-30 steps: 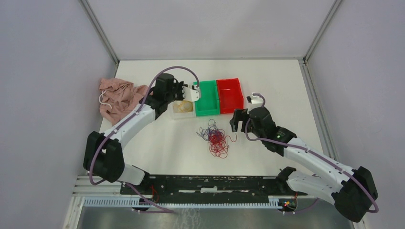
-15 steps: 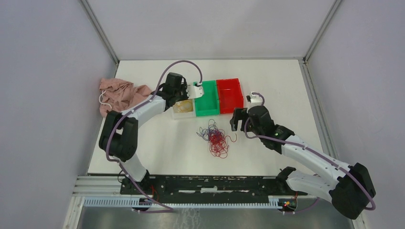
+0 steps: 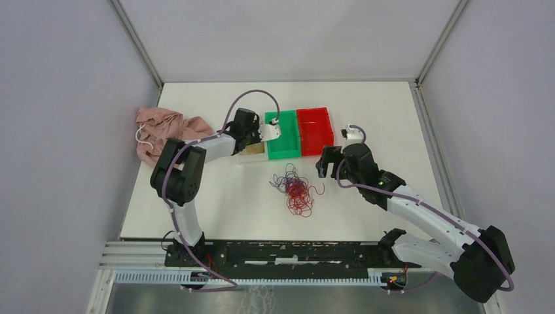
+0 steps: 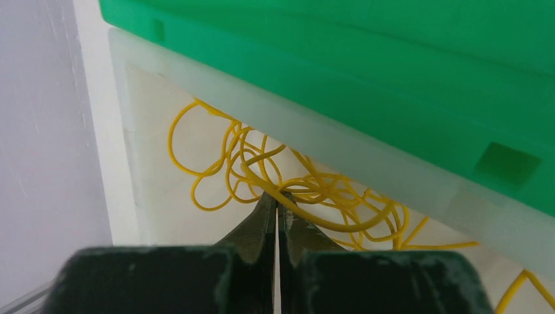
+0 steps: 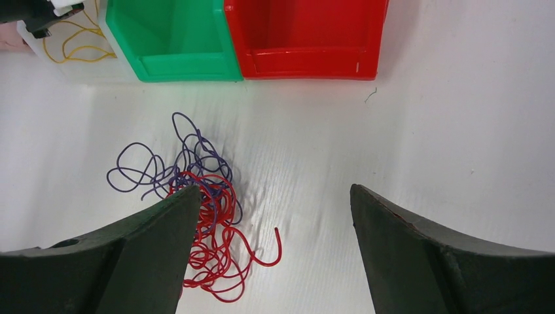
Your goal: Untangle the cables
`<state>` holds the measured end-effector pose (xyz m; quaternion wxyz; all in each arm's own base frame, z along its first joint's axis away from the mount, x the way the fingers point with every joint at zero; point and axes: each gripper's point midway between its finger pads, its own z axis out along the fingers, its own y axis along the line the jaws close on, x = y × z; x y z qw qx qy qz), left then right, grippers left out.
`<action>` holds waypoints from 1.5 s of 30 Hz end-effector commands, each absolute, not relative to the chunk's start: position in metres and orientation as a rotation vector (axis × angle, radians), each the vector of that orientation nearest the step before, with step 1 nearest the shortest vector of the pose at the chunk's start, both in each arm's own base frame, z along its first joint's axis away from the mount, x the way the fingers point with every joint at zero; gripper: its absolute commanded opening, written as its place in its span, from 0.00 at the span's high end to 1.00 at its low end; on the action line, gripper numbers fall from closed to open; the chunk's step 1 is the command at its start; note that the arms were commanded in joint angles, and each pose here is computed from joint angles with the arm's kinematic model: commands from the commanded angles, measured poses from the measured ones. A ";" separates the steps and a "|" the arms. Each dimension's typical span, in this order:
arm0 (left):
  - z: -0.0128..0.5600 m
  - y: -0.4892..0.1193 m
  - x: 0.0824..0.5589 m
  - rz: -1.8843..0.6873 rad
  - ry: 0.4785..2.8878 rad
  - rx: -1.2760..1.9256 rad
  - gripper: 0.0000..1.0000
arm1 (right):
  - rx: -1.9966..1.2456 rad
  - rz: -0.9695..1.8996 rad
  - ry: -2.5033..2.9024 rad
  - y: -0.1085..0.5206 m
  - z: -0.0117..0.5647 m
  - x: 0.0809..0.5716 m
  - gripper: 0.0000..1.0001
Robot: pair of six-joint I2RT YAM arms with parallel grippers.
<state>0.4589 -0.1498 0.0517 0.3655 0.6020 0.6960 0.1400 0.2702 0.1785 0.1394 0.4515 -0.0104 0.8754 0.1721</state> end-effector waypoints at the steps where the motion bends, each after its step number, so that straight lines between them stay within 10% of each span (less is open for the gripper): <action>1: 0.066 -0.152 0.472 0.360 1.781 1.451 0.93 | 0.002 0.489 2.079 0.185 0.172 0.280 0.09; 9: 0.144 -0.159 0.459 0.177 1.796 1.416 0.26 | 0.006 0.520 2.077 0.188 0.175 0.282 0.10; 15: 0.191 -0.159 0.430 -0.008 1.800 1.453 0.02 | 0.002 0.532 2.077 0.190 0.178 0.283 0.10; 36: 0.138 -0.236 0.229 -0.508 1.779 1.738 0.05 | 0.053 0.670 2.363 0.206 0.109 0.235 0.20; 45: 0.114 -0.260 0.260 -0.367 1.791 1.738 0.16 | 0.083 0.602 2.335 0.191 0.124 0.236 0.20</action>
